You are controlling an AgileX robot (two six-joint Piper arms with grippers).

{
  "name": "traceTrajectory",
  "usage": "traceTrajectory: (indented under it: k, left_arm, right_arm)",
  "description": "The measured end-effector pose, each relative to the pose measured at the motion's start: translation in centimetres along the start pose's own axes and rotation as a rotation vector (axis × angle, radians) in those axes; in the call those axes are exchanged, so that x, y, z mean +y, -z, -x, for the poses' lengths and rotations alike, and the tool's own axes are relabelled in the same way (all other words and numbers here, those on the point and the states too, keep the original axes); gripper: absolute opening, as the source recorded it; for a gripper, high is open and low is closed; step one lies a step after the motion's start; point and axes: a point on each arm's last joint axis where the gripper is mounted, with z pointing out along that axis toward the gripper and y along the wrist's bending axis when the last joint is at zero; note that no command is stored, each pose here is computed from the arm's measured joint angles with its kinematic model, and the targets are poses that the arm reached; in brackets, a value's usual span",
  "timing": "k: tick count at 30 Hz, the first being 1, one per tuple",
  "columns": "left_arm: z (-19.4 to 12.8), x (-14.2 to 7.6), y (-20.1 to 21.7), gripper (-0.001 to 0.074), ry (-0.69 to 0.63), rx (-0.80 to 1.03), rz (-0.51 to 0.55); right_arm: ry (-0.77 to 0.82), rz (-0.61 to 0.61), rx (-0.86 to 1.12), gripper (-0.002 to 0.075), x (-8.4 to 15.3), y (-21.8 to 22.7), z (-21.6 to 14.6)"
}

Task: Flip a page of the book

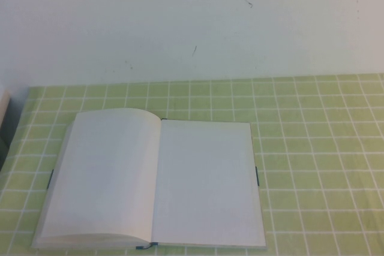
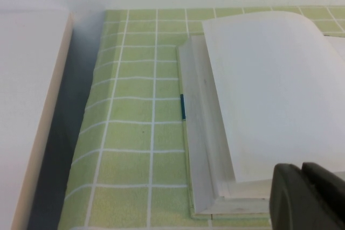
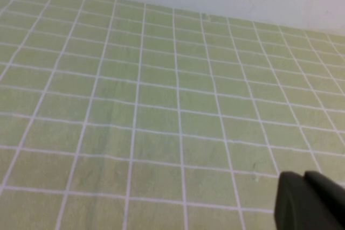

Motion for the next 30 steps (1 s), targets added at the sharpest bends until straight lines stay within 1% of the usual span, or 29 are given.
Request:
traceTrajectory:
  k: [10, 15, 30]
  left_arm:
    - [0.00, 0.00, 0.00, -0.0004, -0.004, 0.000, 0.000]
    - [0.00, 0.00, 0.00, -0.0004, -0.002, 0.000, 0.000]
    - [0.00, 0.00, 0.00, -0.0004, -0.002, 0.000, 0.000]
  right_arm:
    - [-0.028, 0.003, 0.002, -0.0002, 0.05, 0.00, -0.01]
    - [-0.080, -0.025, 0.008, -0.0002, -0.04, 0.01, -0.04]
    - [-0.087, -0.029, 0.017, -0.0002, -0.05, 0.01, -0.12]
